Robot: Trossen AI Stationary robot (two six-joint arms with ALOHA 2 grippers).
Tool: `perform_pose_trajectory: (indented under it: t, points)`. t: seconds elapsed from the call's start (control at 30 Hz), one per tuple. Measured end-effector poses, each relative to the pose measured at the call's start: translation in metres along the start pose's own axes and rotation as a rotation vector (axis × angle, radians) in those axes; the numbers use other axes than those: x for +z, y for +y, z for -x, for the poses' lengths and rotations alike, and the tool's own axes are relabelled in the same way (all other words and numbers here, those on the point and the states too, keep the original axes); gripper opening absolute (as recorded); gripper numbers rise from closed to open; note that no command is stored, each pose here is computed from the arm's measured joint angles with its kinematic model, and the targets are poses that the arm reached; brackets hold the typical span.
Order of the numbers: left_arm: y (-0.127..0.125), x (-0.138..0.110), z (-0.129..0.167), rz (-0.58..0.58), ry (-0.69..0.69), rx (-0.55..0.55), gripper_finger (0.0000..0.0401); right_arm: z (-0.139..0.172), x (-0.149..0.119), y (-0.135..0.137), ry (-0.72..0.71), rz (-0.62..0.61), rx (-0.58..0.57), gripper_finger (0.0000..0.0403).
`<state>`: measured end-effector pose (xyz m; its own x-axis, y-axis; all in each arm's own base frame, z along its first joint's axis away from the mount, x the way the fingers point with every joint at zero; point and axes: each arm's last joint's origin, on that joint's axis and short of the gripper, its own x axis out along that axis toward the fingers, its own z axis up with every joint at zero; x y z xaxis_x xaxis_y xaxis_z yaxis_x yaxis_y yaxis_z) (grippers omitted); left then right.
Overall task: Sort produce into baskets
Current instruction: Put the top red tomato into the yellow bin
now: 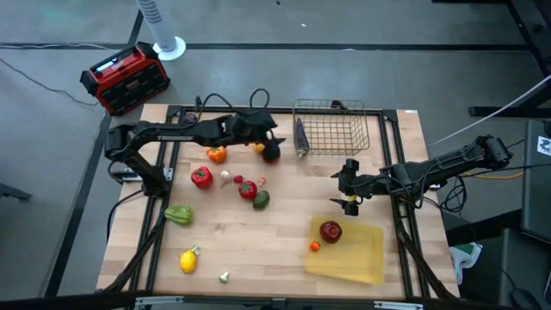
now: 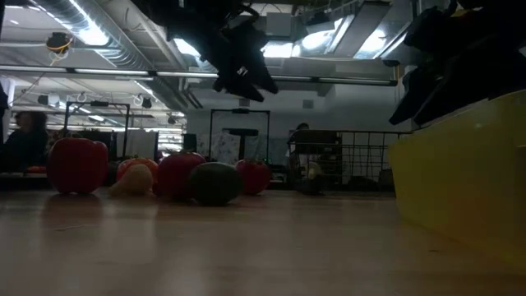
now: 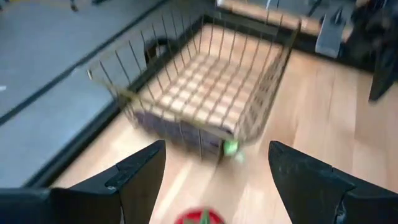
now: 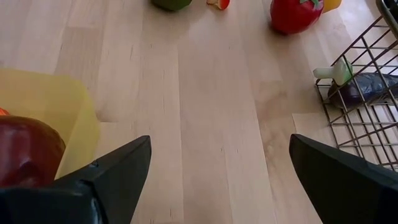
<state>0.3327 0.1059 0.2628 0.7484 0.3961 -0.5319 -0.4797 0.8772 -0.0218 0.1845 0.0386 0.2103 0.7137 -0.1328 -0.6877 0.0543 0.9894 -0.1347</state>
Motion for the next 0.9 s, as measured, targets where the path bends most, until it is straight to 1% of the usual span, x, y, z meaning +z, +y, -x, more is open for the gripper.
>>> perform_pose_trajectory:
  t: [0.23,0.47,0.57,0.67,0.9]
  points:
    - [-0.001,-0.021,-0.006,-0.008,0.179,0.017,0.0281,0.000,0.000,0.000,0.000,0.000,0.000,0.0376]
    - [-0.003,-0.034,-0.024,-0.022,0.243,0.019,0.0281,0.000,0.000,0.000,0.000,0.000,0.000,0.0376]
    - [-0.004,-0.041,-0.033,-0.024,0.275,0.000,0.0281,0.000,0.000,0.000,0.000,0.000,0.000,0.0376]
    - [-0.005,-0.046,-0.039,-0.045,0.293,-0.019,0.0281,0.000,0.000,0.000,0.000,0.000,0.000,0.0376]
    - [-0.006,-0.053,-0.048,-0.072,0.309,-0.020,0.0281,0.000,0.000,0.000,0.000,-0.001,0.000,0.0376]
